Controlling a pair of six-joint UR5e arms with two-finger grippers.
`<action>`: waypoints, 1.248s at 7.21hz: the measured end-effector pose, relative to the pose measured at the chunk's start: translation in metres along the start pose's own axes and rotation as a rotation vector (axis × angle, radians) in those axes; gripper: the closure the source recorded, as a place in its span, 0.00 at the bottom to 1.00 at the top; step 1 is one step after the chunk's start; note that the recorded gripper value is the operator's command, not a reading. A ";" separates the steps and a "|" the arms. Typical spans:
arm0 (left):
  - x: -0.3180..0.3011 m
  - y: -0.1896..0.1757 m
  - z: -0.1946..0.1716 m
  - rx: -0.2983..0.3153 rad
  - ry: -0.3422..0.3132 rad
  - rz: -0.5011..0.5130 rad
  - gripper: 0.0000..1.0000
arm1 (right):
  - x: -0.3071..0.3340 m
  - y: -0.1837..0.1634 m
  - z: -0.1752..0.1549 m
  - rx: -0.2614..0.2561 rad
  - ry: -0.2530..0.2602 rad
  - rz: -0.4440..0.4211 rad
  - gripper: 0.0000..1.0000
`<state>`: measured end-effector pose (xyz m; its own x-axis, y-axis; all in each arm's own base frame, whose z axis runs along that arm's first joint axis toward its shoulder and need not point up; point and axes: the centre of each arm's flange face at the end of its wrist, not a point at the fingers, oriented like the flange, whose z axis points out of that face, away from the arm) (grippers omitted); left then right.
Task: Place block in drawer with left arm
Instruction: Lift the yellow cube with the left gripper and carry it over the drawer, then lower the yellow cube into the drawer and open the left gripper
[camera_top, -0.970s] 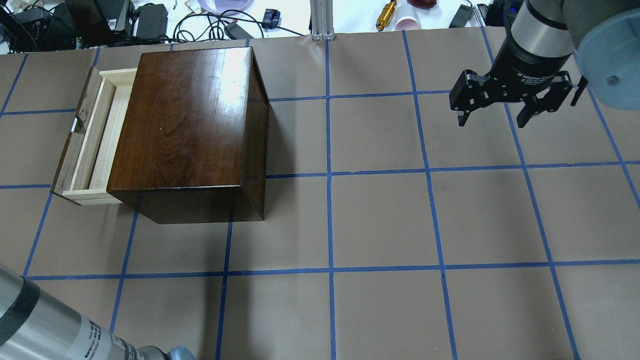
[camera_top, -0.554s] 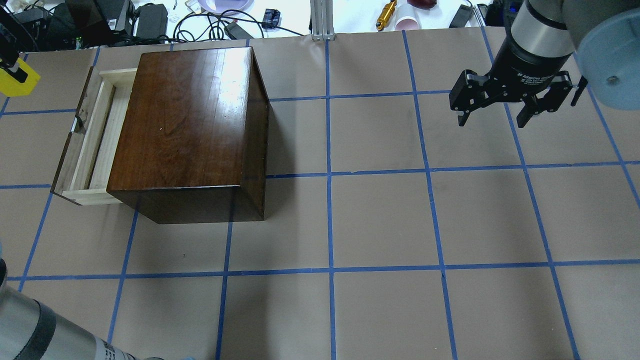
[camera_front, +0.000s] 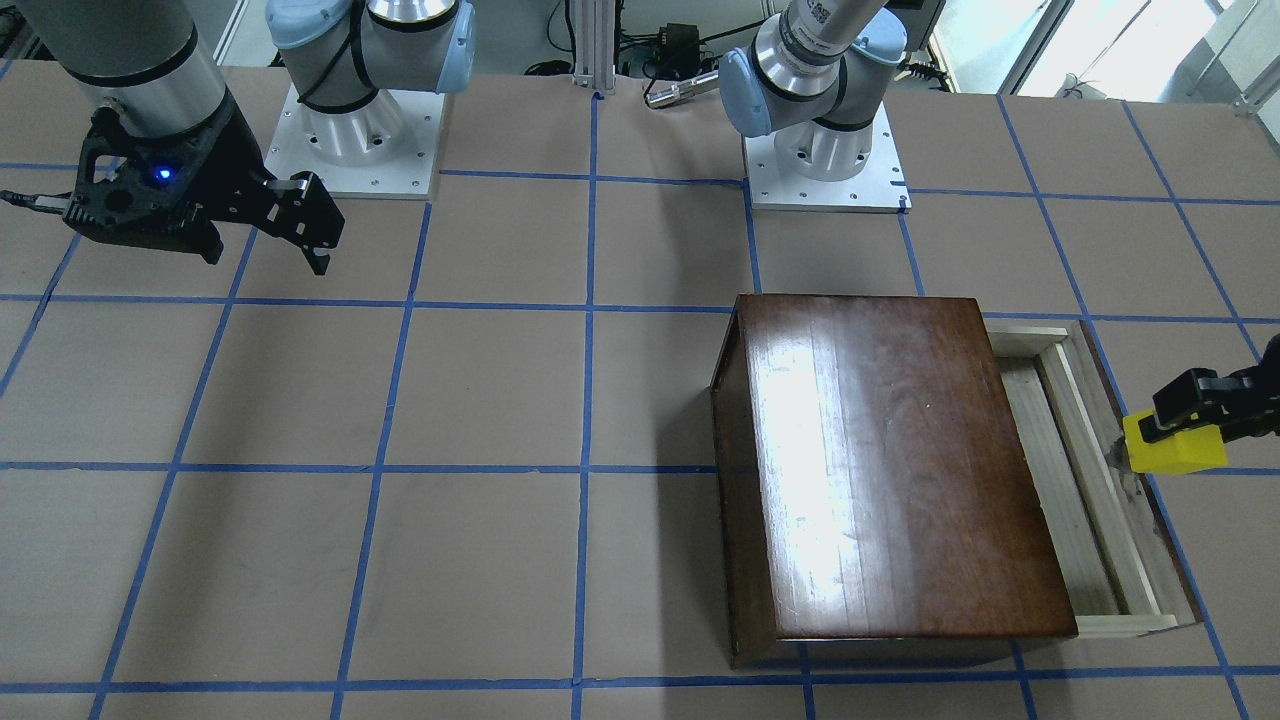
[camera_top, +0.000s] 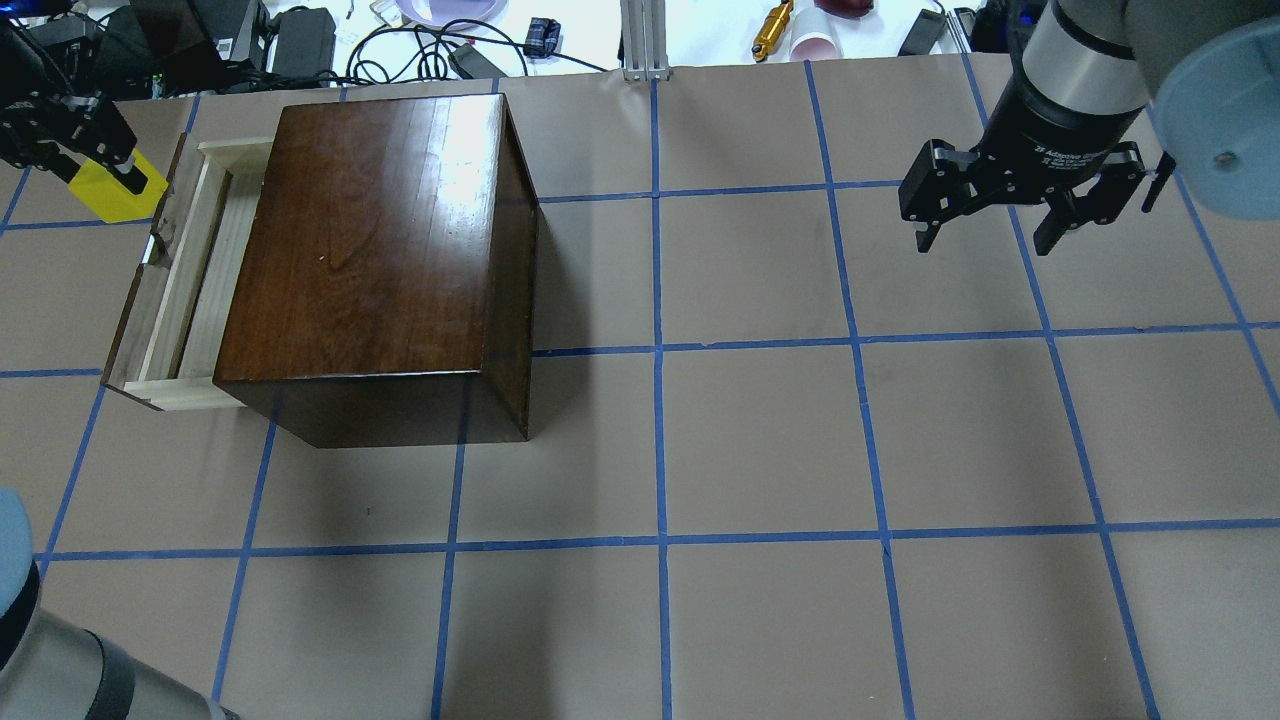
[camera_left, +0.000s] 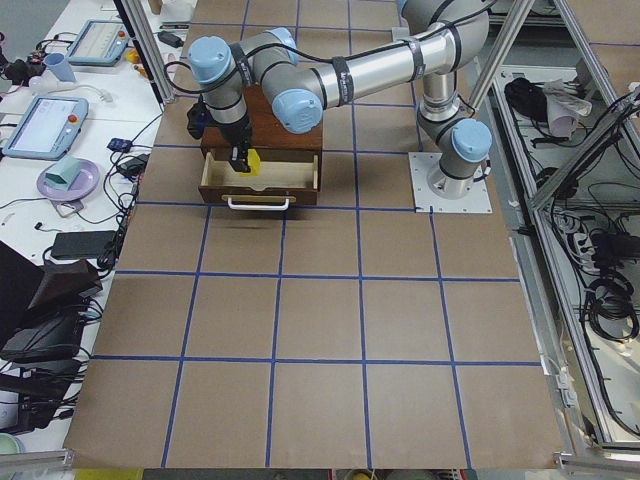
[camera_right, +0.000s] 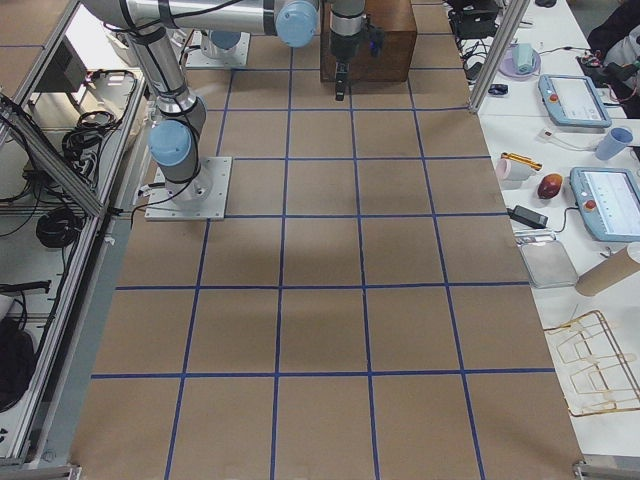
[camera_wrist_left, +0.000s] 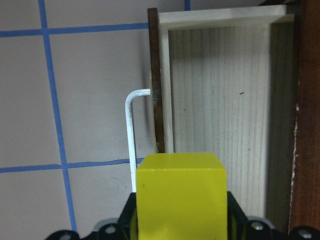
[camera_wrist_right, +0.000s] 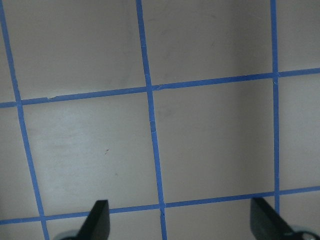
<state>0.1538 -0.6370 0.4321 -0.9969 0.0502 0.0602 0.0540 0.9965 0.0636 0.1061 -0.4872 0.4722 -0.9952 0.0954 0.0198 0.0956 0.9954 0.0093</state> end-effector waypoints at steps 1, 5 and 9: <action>0.006 -0.001 0.012 0.004 -0.003 -0.001 1.00 | 0.000 0.000 0.000 0.000 0.000 0.000 0.00; 0.019 -0.004 0.064 0.022 -0.008 -0.003 1.00 | 0.000 0.000 0.000 0.000 0.001 0.000 0.00; 0.022 -0.008 0.082 0.007 0.006 0.000 1.00 | 0.000 0.000 0.000 -0.001 0.001 0.000 0.00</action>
<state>0.1266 -0.6385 0.3509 -0.9966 0.0503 0.0658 0.0540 0.9969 0.0563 0.1062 -0.4871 0.4719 -0.9953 0.0950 0.0204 0.0952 0.9954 0.0098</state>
